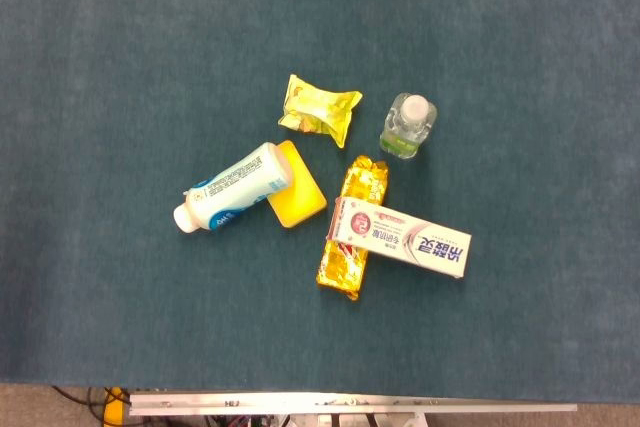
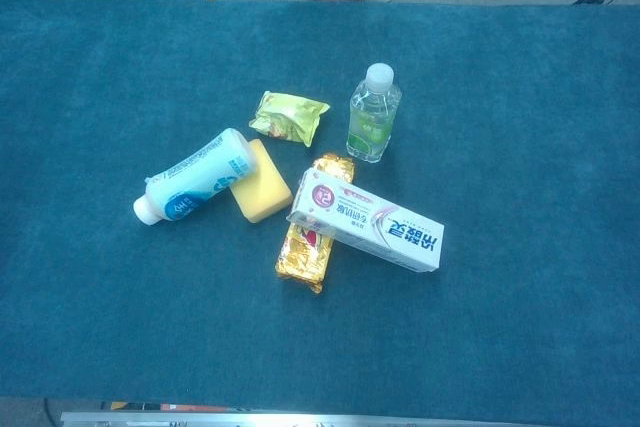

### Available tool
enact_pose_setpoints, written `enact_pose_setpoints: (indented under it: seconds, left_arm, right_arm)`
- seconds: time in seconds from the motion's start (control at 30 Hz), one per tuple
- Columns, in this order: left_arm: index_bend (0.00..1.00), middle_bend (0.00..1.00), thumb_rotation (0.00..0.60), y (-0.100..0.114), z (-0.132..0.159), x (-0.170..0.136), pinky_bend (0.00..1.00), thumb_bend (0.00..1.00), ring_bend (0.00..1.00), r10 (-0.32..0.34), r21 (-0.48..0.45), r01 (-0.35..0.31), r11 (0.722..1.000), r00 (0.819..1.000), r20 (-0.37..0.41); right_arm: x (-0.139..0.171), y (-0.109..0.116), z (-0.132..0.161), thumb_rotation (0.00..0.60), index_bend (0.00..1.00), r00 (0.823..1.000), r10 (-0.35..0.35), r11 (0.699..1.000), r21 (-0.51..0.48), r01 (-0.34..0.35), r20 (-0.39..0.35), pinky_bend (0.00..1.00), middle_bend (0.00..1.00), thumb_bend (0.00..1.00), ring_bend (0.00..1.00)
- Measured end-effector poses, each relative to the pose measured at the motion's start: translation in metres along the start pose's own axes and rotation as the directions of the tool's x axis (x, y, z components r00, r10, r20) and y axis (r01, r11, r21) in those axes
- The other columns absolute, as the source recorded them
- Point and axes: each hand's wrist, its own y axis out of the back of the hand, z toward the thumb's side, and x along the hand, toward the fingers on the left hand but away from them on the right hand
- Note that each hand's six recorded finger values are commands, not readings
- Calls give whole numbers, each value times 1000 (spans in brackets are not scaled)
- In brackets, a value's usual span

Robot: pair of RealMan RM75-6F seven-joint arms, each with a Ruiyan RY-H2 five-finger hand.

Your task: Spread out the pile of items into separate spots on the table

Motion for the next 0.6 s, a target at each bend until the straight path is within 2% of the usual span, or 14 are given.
enact_pose_setpoints:
  seconds: [0.6]
  left_arm:
    - [325,205,600,-4,-1,2,239,372,135,-8,3,8,1000,1000,-5]
  right_arm:
    - [-14,-2,4,600,270,1000,14,1000,-15,-15,-22,460,437,279,394]
